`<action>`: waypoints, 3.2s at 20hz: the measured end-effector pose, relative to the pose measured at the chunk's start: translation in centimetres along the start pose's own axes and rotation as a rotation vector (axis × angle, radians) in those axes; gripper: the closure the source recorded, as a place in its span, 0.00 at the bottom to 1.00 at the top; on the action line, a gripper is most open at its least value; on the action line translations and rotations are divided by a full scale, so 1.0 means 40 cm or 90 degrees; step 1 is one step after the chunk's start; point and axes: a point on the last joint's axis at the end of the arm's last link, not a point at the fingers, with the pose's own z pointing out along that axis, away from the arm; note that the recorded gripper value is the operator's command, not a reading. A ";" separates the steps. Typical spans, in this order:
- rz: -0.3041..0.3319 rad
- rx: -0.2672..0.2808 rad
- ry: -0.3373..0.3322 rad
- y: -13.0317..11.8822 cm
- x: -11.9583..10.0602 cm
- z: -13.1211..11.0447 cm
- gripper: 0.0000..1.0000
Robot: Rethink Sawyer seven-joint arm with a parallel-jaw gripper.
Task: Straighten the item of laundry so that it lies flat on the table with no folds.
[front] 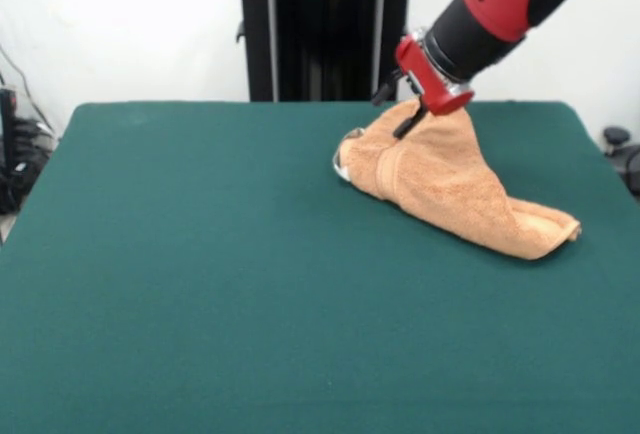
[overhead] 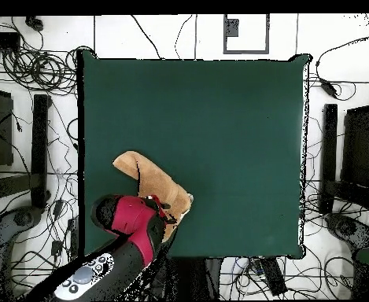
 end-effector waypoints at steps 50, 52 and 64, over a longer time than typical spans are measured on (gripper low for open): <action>0.260 -0.006 0.007 0.311 0.067 -0.204 0.00; 0.304 0.043 -0.002 0.311 0.103 -0.186 0.00; 0.387 0.113 -0.057 0.314 0.180 -0.055 0.00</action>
